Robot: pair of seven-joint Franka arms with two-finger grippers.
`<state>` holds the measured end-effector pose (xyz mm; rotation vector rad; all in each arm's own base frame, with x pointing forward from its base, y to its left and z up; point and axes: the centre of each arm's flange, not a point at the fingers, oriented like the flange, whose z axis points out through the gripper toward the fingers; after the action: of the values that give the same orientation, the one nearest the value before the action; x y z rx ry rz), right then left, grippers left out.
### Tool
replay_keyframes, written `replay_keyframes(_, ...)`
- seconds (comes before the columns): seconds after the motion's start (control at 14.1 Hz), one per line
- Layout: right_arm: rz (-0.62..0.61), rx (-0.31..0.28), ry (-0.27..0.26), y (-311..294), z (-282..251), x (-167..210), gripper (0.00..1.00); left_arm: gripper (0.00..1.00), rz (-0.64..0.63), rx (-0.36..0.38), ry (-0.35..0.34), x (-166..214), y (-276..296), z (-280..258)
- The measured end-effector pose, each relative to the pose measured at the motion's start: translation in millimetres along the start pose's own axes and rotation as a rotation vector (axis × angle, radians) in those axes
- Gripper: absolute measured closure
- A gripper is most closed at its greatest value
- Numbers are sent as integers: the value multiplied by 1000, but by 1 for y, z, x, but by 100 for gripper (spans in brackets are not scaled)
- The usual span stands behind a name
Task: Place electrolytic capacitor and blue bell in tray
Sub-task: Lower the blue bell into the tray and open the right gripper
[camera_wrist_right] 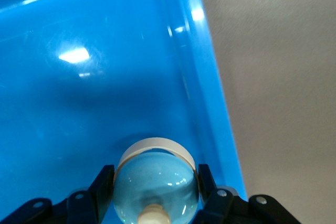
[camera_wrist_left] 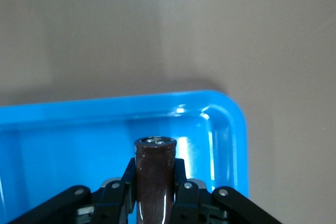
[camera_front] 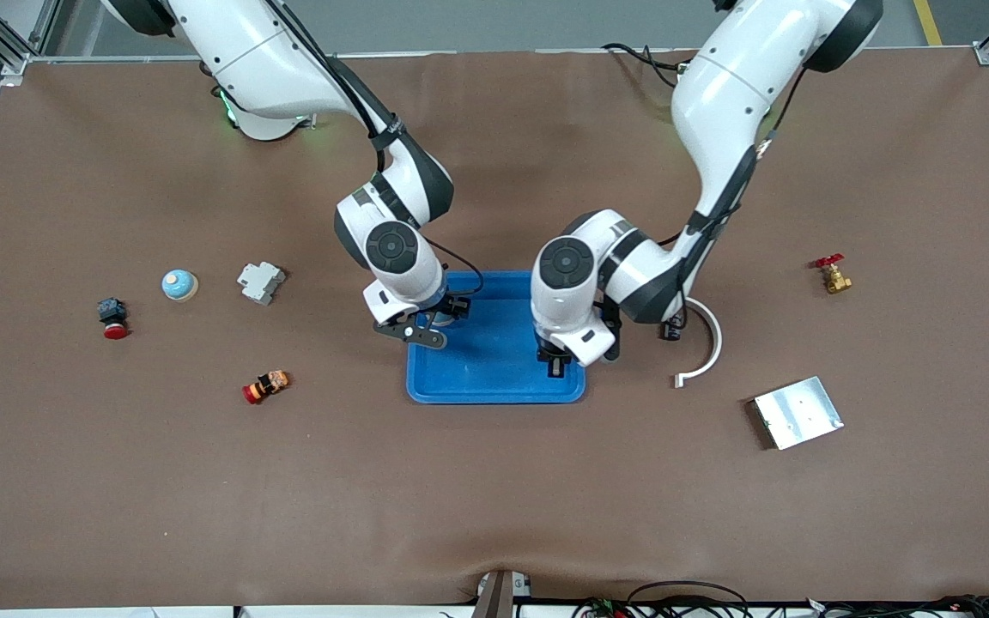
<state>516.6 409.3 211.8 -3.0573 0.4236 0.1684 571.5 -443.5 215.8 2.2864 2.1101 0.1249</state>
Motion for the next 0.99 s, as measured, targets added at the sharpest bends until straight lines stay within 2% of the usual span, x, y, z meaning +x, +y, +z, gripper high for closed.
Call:
replay_keyframes(0.21,35,24,-9,-3,7,-2,31,70,-2,16,18,-4,-3,23)
replay_keyframes(0.28,42,24,-9,-2,9,0,27,70,-3,18,29,-1,-3,29)
replay_keyframes(0.43,51,22,-7,0,9,3,8,70,-5,18,47,3,-2,37)
replay_keyframes(0.5,53,23,-6,0,8,4,2,70,-3,15,49,2,-2,37)
replay_keyframes(0.78,68,14,-11,4,-2,14,0,70,-4,11,49,1,-1,36)
replay_keyframes(0.99,102,-6,-25,20,-40,32,0,70,-3,7,46,-3,-1,35)
